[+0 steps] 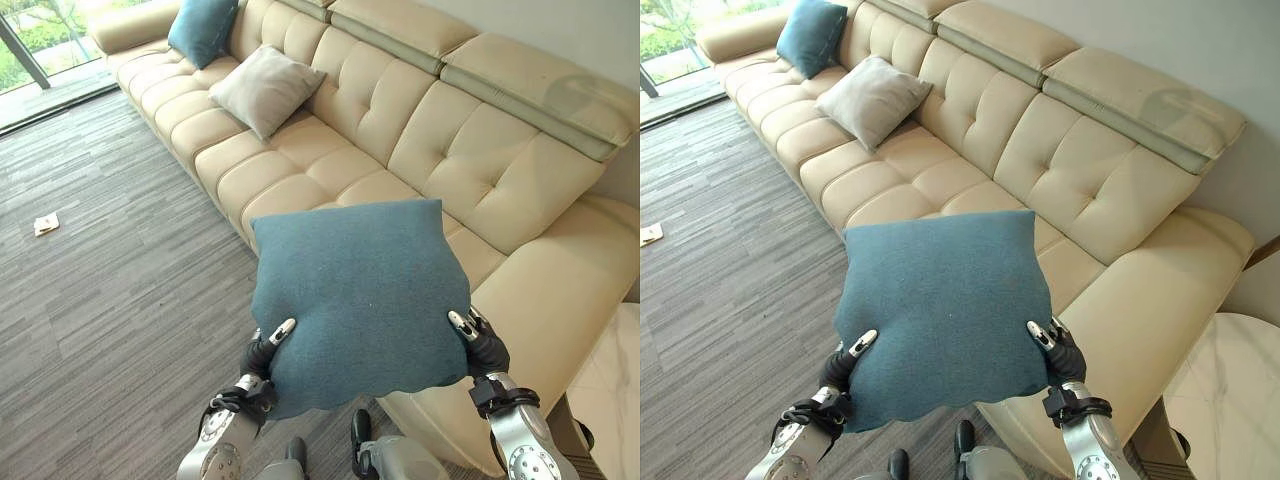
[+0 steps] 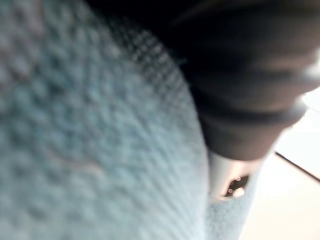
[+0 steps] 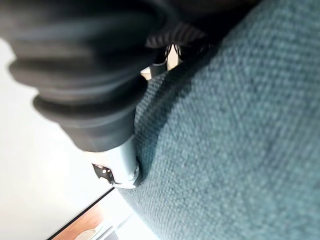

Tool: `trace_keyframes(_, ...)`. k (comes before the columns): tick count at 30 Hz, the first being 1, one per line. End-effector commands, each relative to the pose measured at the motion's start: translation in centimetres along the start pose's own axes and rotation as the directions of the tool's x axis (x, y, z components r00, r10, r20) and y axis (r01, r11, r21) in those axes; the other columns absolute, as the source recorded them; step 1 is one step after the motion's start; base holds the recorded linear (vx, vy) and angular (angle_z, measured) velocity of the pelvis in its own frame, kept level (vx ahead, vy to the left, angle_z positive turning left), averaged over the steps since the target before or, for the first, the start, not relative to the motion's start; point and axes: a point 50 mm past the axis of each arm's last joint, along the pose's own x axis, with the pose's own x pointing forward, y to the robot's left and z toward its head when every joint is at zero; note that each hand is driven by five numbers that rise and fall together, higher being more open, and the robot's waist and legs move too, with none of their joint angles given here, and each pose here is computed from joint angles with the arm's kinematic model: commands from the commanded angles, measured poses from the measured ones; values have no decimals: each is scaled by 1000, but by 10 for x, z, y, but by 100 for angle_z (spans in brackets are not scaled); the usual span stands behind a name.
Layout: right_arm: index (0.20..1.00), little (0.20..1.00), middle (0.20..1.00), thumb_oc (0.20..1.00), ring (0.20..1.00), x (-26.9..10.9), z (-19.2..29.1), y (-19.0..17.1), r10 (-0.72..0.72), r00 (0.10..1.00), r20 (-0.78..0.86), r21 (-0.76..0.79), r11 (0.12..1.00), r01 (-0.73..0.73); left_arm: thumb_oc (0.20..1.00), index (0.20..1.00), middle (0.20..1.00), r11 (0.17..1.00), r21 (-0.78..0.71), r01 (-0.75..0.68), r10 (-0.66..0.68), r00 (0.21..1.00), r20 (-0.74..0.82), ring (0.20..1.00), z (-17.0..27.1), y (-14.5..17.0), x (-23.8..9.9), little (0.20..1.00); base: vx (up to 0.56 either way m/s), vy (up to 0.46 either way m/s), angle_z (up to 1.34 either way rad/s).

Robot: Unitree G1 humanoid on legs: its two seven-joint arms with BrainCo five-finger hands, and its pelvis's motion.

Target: Pick up all the scattered cushions and arrange them neatly on the sofa.

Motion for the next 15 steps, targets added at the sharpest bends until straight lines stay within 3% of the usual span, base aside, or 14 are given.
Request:
trace_keyframes(1,200,200,200,200,200,15,20,55,296,946,134,20,953,-301,200,200,200,959,-13,283,-275,940,200,200,34,-53,9,200,187,-53,-23)
trace_keyframes(8,200,200,200,200,200,16,18,53,269,953,136,20,961,-274,200,200,200,967,-5,255,-248,945,215,200,37,-51,7,200,202,29,-37)
trace_keyframes(15,200,200,200,200,200,17,15,44,211,969,129,27,976,-217,200,200,200,977,7,211,-206,946,251,200,42,-45,6,200,221,120,-89)
